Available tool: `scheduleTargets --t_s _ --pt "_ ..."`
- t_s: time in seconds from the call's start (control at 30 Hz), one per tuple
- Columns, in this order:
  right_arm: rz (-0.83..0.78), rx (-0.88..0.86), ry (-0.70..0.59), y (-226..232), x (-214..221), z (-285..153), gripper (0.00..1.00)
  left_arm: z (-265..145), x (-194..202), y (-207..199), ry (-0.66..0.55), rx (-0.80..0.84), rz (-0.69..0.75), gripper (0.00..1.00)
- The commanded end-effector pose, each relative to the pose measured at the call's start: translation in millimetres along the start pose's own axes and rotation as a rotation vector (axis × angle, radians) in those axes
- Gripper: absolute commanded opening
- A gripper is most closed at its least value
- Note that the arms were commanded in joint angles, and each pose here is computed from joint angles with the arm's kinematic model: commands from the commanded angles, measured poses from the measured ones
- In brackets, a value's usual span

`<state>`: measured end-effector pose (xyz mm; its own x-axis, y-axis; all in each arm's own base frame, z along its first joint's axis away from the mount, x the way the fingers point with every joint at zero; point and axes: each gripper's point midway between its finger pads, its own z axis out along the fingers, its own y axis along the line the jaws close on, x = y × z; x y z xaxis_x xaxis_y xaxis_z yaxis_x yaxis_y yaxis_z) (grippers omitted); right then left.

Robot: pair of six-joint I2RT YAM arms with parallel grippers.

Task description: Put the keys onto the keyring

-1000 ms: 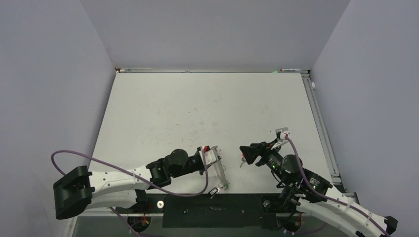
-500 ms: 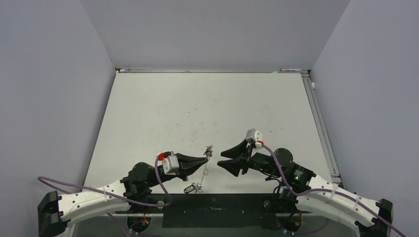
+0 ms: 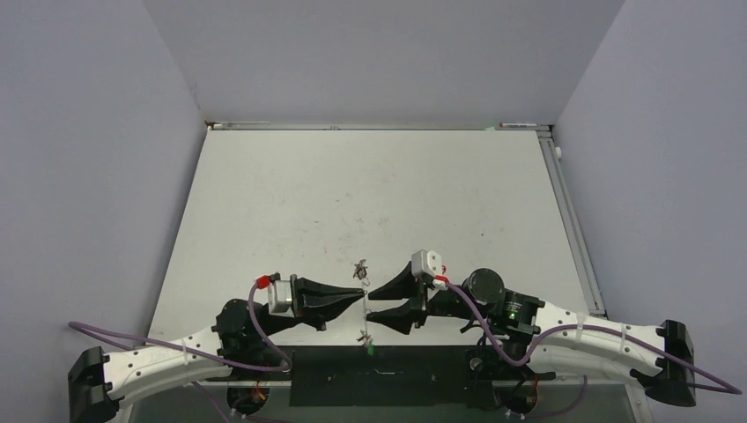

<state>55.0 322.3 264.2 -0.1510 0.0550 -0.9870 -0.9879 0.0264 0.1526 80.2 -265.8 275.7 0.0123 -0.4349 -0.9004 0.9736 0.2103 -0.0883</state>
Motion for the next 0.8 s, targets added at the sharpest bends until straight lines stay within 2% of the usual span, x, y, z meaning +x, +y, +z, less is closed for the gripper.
scheduleTargets --t_s 0.0,0.3,0.77 --pt "-0.107 0.018 -0.151 1.5 -50.9 -2.9 0.43 0.7 -50.4 -20.6 -0.197 0.091 -0.051 0.0" --pt "-0.115 -0.026 -0.153 9.2 -54.7 0.3 0.35 2.8 -49.2 -23.3 -0.211 0.108 -0.076 0.0" --pt "-0.12 -0.047 -0.177 15.0 -60.3 2.4 0.29 5.8 -46.1 -24.8 -0.217 0.119 -0.105 0.0"
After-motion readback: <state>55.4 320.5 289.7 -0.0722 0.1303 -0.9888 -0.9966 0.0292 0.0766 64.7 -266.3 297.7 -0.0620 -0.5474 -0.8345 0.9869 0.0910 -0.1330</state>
